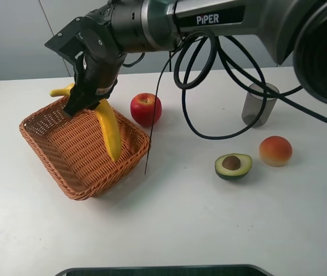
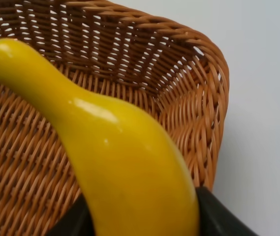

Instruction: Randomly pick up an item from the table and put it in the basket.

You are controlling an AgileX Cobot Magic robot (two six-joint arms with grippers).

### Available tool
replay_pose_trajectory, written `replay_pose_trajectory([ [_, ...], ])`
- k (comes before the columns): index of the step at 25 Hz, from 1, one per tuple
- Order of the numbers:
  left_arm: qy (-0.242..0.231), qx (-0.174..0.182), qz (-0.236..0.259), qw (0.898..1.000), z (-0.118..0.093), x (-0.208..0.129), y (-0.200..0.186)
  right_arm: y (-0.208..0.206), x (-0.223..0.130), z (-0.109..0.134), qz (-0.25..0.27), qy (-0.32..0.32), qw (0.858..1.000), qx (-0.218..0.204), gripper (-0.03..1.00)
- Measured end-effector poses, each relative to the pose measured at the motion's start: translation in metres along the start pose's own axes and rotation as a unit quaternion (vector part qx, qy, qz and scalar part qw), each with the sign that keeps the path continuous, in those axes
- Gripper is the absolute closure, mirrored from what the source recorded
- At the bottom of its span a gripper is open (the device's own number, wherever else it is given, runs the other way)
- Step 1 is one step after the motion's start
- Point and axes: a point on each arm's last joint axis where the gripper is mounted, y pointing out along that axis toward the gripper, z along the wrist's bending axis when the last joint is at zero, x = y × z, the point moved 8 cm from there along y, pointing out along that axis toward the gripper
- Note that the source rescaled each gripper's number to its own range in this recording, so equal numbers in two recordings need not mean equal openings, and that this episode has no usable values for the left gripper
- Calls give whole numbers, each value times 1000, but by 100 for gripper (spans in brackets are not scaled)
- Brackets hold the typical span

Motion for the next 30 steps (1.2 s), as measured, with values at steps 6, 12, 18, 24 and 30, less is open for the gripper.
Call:
replay_pose_trajectory([
  [6, 0, 0, 0, 1000, 0, 0, 0, 0, -2, 0, 5, 0, 1000, 1, 67],
  [12, 0, 0, 0, 1000, 0, 0, 0, -1, -1, 0, 5, 0, 1000, 0, 14],
  [18, 0, 0, 0, 1000, 0, 0, 0, -20, 9, -3, -8, 1, 1000, -2, 5],
  [24, 0, 0, 0, 1000, 0, 0, 0, -34, -2, -8, 33, 35, 999, 3, 5],
  [30, 0, 0, 0, 1000, 0, 0, 0, -60, -25, -36, 98, 102, 990, 2, 5],
])
